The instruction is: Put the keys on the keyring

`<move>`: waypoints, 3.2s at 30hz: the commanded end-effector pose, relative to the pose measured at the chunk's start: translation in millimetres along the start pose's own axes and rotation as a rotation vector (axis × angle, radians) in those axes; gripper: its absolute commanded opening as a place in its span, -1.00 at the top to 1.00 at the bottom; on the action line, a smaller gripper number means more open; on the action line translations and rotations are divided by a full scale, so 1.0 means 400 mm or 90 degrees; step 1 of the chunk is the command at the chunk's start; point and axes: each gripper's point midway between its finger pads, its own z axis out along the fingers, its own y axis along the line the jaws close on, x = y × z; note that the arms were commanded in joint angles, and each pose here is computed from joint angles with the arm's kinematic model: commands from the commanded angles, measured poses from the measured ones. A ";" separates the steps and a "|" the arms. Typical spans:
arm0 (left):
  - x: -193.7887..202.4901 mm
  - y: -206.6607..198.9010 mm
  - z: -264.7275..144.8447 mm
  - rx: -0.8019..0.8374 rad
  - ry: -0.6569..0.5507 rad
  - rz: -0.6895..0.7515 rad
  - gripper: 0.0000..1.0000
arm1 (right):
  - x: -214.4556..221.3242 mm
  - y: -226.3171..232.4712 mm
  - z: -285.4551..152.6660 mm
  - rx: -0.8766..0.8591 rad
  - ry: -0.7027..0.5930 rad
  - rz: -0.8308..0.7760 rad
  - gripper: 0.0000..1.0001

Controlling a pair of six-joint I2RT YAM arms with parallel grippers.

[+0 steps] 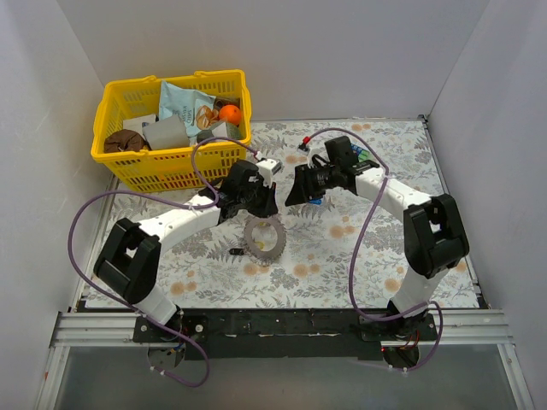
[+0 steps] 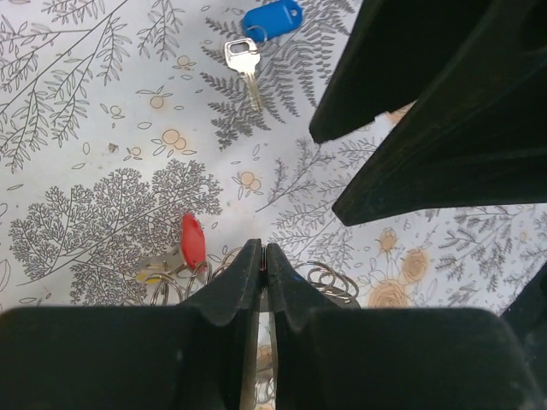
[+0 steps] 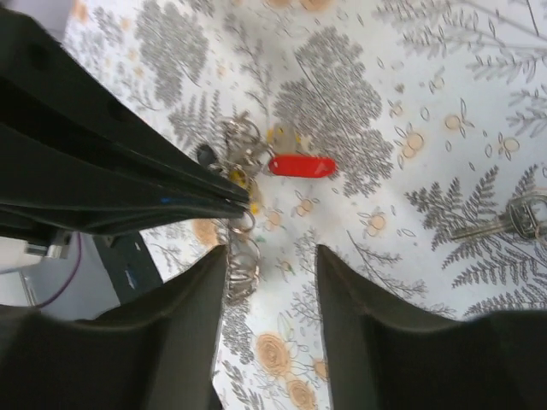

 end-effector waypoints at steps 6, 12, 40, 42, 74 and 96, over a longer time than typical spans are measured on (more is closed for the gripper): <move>-0.096 -0.097 -0.117 0.088 -0.052 0.081 0.91 | -0.091 0.137 -0.089 -0.082 -0.120 -0.135 -0.47; -0.092 -0.136 -0.138 0.144 -0.055 0.105 0.89 | -0.058 0.152 -0.088 -0.128 -0.120 -0.143 -0.47; -0.118 -0.191 -0.197 0.212 -0.141 0.161 0.94 | 0.026 0.248 -0.088 -0.282 -0.094 -0.170 0.06; -0.119 -0.187 -0.195 0.206 -0.142 0.157 0.95 | 0.029 0.252 -0.090 -0.285 -0.094 -0.171 0.06; -0.055 -0.304 -0.330 0.399 -0.264 0.379 0.99 | 0.032 0.361 -0.218 -0.387 -0.131 -0.273 -0.31; -0.086 -0.322 -0.356 0.406 -0.317 0.391 1.00 | 0.076 0.398 -0.180 -0.425 -0.091 -0.264 0.12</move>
